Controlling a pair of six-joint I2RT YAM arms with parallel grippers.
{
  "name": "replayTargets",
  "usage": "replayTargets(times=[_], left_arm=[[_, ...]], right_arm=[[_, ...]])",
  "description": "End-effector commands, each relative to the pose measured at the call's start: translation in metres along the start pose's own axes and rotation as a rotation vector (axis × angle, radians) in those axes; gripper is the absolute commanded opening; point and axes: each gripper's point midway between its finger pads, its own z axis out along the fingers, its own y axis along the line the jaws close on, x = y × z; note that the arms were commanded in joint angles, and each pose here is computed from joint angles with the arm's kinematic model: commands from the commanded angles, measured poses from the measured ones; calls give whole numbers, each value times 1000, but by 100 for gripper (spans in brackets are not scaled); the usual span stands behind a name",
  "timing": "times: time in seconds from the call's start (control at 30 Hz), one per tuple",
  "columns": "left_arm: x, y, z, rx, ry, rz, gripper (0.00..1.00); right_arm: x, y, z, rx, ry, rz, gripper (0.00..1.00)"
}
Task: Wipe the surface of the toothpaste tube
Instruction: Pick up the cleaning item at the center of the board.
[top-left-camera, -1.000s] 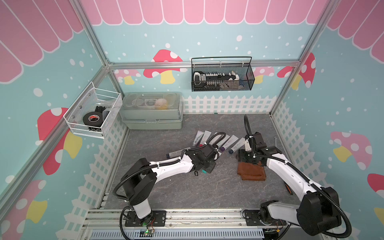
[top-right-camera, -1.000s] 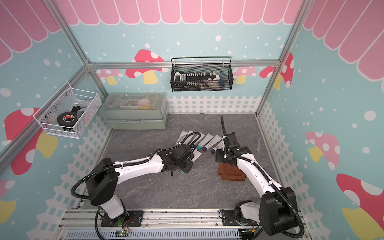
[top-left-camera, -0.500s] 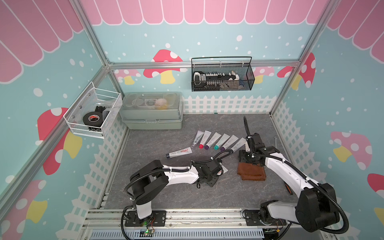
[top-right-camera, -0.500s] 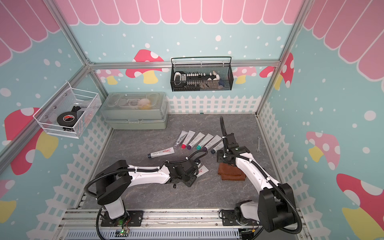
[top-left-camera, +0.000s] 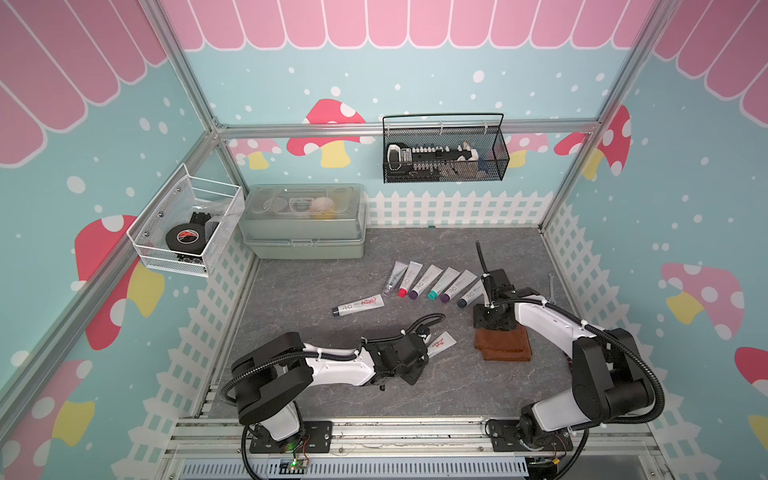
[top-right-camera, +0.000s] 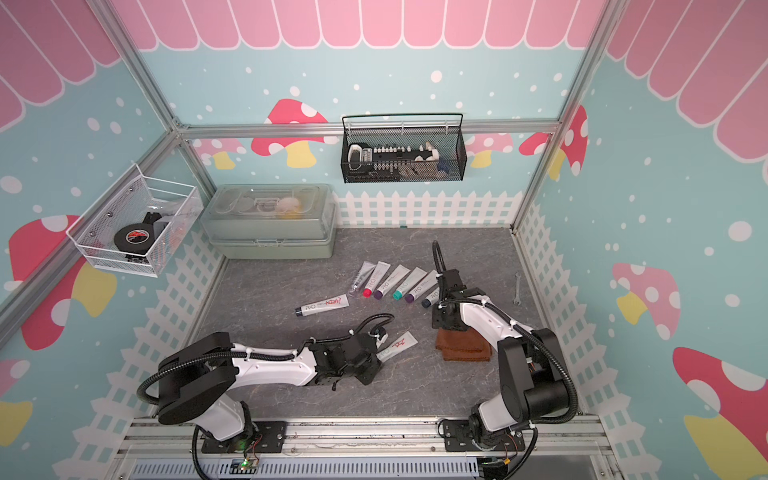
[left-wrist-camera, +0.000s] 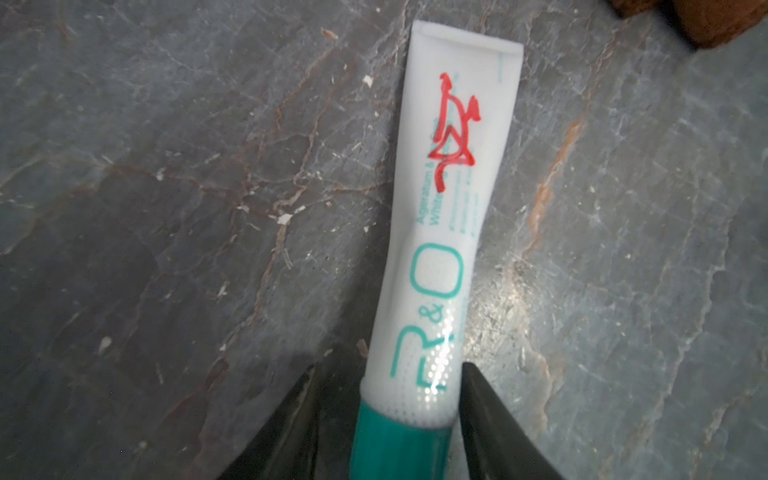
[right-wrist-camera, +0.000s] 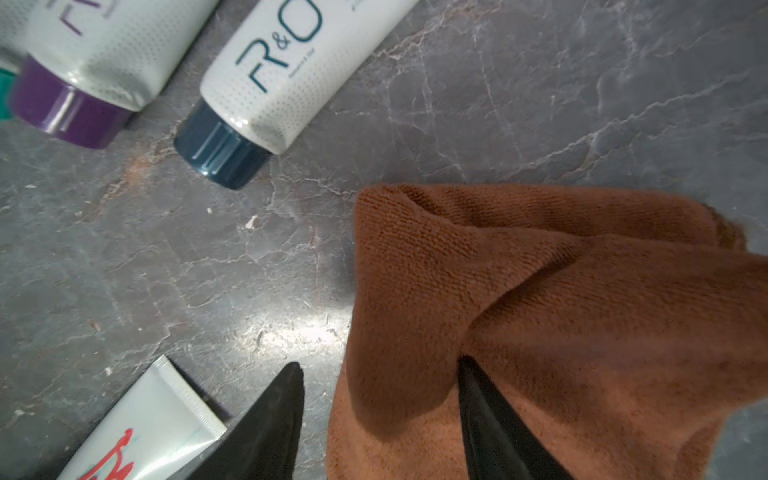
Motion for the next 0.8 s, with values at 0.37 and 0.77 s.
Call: replayTargets(times=[0.37, 0.77], left_arm=[[6, -7, -3, 73, -71, -26, 27], [-3, -25, 1, 158, -84, 14, 26]], right_arm=[[-24, 4, 33, 59, 43, -10, 30], [11, 39, -22, -234, 11, -37, 12]])
